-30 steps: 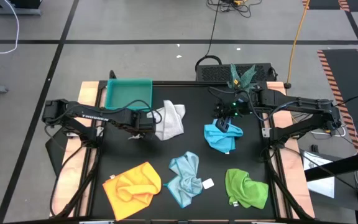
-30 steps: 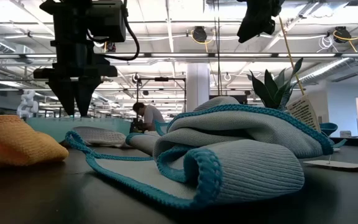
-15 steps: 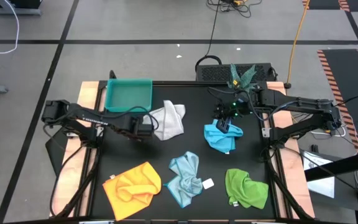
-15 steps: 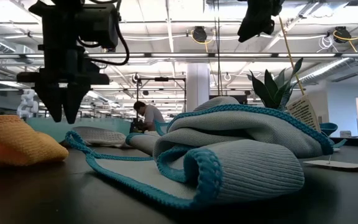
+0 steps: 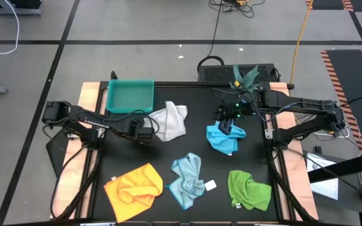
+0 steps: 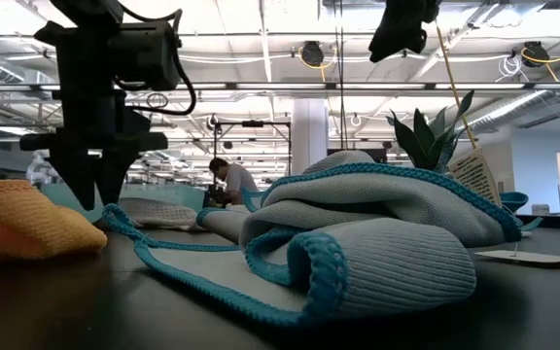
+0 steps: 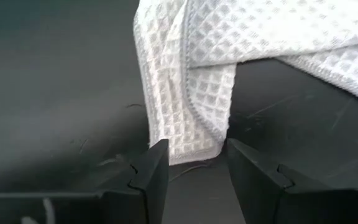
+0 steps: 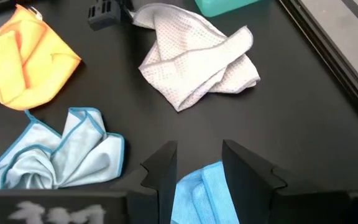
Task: Fold microfiber towels
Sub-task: Fold the gray microfiber towel
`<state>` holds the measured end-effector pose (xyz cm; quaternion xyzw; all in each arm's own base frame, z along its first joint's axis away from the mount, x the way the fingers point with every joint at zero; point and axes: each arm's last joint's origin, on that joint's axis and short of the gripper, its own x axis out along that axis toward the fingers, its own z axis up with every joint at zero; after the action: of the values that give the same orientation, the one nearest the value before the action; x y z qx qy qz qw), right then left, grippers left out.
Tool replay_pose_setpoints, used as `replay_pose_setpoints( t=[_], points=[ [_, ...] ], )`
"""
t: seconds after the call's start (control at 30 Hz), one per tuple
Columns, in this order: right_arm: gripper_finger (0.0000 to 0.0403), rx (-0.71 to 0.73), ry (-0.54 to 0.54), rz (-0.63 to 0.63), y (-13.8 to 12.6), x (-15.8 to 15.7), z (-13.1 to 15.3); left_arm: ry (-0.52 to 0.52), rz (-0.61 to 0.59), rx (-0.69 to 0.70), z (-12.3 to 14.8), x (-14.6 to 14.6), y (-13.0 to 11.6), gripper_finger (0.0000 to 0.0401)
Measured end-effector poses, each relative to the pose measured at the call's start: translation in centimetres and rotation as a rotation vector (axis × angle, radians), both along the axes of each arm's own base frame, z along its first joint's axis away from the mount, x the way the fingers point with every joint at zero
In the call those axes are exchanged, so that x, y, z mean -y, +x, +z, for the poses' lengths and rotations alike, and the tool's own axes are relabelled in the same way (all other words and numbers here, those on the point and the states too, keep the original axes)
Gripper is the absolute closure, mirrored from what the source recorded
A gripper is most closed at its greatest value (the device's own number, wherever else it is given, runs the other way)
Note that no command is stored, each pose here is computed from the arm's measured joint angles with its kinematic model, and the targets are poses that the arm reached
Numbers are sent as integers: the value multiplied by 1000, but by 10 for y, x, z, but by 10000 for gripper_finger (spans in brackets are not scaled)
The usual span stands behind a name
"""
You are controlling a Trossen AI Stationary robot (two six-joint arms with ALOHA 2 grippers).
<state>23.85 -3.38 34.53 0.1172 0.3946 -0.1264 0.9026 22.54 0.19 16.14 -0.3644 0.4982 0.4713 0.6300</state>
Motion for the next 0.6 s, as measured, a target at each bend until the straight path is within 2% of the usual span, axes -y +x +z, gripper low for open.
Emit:
replay_pose_setpoints(
  t=[0.13, 0.4, 0.6],
  points=[
    [282, 1, 0, 0, 0, 0, 0, 3, -24, 20, 0, 0, 3, 240],
    [282, 9, 0, -1, -2, 0, 2, 8, -129, -83, 0, 2, -5, 240],
    [282, 90, -8, -5, -9, -1, 13, 17, -166, -103, -5, 1, -9, 240]
  ],
)
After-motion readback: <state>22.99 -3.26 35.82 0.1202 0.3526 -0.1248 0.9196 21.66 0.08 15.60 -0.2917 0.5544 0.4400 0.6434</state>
